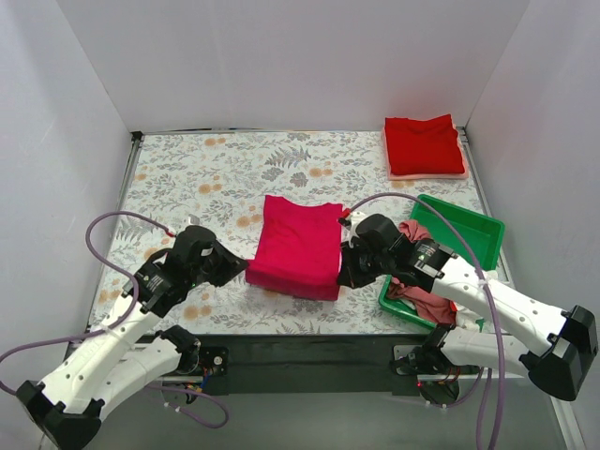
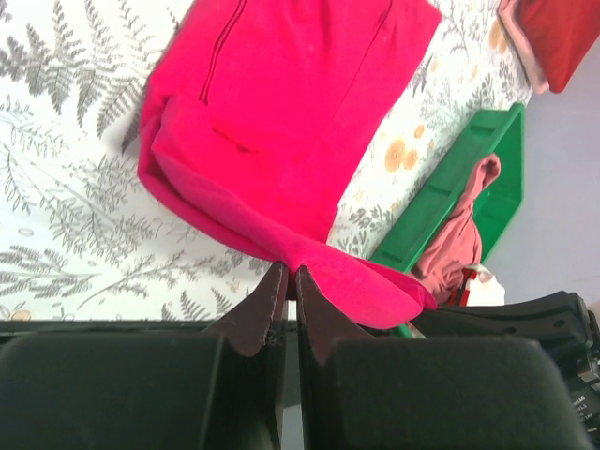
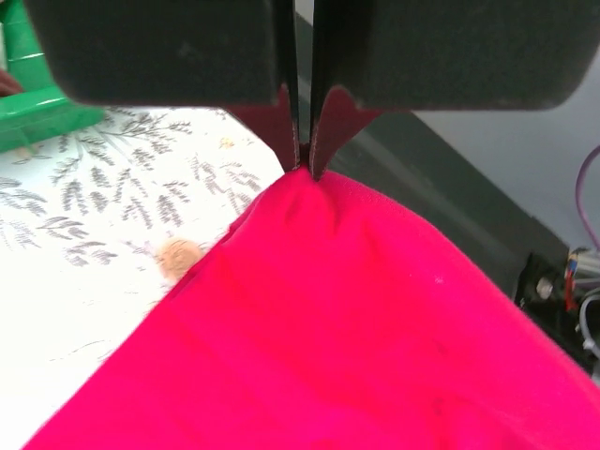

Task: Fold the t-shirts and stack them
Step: Fold the tshirt

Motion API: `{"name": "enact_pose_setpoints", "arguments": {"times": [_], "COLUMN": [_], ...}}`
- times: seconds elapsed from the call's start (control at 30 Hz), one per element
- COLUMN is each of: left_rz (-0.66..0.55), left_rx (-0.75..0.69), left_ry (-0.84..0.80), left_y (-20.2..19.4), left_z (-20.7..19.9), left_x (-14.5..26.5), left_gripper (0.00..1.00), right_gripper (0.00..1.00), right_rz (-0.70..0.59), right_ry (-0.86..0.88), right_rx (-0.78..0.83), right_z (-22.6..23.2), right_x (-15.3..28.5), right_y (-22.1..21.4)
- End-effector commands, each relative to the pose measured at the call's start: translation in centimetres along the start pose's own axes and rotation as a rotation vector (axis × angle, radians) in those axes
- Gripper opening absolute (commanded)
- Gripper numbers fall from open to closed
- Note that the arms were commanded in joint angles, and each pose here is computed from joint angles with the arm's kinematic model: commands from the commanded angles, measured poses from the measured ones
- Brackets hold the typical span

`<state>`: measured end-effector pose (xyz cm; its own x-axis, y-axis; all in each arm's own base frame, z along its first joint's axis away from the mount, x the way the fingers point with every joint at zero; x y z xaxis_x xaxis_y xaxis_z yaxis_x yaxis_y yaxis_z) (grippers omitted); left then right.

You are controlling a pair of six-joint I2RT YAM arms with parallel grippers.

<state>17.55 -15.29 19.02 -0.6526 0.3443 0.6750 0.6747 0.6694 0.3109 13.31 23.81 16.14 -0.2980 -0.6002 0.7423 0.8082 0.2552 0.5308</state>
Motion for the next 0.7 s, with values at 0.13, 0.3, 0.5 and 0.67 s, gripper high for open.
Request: {"name": "enact_pose_setpoints", "arguments": {"times": [0.13,0.3,0.5,0.67], "left_rz": [-0.145,-0.217,-0.268,-0.292], "left_rx": [-0.017,-0.018,-0.039,-0.066], "left_ry": [-0.023,-0.018,-0.023,-0.002], "left_y": [3.5,5.1,6.4,7.2], "left_z": [-3.4,-4.2,-5.5,-6.6], "left_x": [-0.5,-0.2,-0.8,-2.4], "left_gripper": [0.00,0.00,0.00,0.00], "right_gripper": [0.01,0.01,0.01,0.01], "right_rz": [-0.124,-0.145,-0.168,-0.172], "right_ry": [0.016,0.020,0.034,0.044], "right_rx": [0.022,0.010,0.023,0.024], "right_z": [-0.1,-0.8,-1.1,-1.6], "right_x": [0.8,1.1,1.4,1.2], "right_y": [4.6,6.2,8.4,9.9]}}
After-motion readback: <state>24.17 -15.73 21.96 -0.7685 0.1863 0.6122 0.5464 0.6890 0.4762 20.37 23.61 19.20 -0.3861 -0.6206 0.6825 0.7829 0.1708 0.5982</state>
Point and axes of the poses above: each gripper's point midway between its finger pads, its own x axis back along the fingers, its own z axis along the line the jaws close on, y = z × x, the point moved 1 cm from there along x, back along the fingers, and after that the axes turned 1 degree about -x, right-handed, at the moved point
